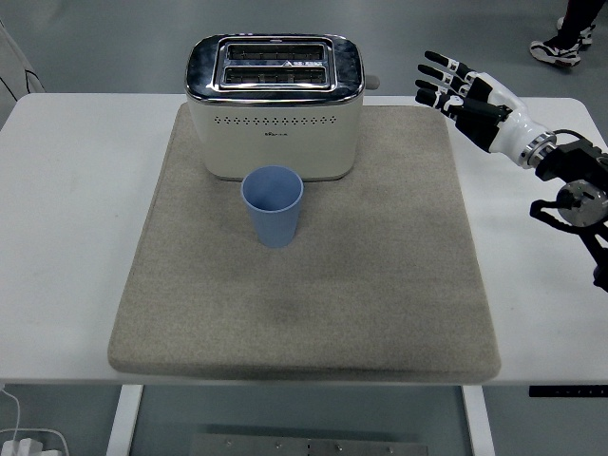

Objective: Put the water cup in front of the bread machine

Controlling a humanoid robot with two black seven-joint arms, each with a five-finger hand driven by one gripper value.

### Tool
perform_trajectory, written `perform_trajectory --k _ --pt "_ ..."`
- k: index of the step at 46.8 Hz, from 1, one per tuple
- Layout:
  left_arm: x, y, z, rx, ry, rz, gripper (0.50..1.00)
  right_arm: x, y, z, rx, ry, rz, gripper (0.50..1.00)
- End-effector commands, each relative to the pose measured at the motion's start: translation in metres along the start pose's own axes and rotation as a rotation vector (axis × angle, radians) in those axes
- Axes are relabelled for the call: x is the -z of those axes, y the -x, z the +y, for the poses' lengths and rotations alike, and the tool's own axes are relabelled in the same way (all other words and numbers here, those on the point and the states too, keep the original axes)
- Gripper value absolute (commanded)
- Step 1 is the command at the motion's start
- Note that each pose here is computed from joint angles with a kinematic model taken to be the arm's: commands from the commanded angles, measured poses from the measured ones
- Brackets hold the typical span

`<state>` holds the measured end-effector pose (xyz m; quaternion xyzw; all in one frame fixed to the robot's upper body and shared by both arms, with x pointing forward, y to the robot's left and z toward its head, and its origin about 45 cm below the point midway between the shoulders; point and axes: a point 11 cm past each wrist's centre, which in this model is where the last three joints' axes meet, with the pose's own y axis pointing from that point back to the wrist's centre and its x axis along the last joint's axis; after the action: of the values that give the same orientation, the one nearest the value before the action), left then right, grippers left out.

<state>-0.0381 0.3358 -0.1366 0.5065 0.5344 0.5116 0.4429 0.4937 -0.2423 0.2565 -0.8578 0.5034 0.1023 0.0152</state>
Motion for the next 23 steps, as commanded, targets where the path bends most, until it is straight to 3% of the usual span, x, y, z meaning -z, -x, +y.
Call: perform_trajectory --k 1,5,14,20,23 --pt "0.000 0.000 0.000 0.000 0.001 0.000 1.000 0.006 0.001 -0.006 -0.031 -0.002 -0.033 0.926" --pt "0.000 0.000 0.000 0.000 0.001 0.000 1.000 0.008 0.006 -0.011 -0.048 -0.010 -0.054 0.926" --pt "0.000 0.000 0.000 0.000 0.001 0.000 1.000 -0.001 0.023 -0.024 -0.075 -0.009 -0.096 0.921" --pt "0.000 0.000 0.000 0.000 0.001 0.000 1.000 -0.003 0.023 -0.027 -0.117 -0.016 -0.141 0.921" --pt "0.000 0.000 0.000 0.000 -0.001 0.000 1.000 -0.006 0.026 -0.028 -0.122 0.001 -0.196 0.924"
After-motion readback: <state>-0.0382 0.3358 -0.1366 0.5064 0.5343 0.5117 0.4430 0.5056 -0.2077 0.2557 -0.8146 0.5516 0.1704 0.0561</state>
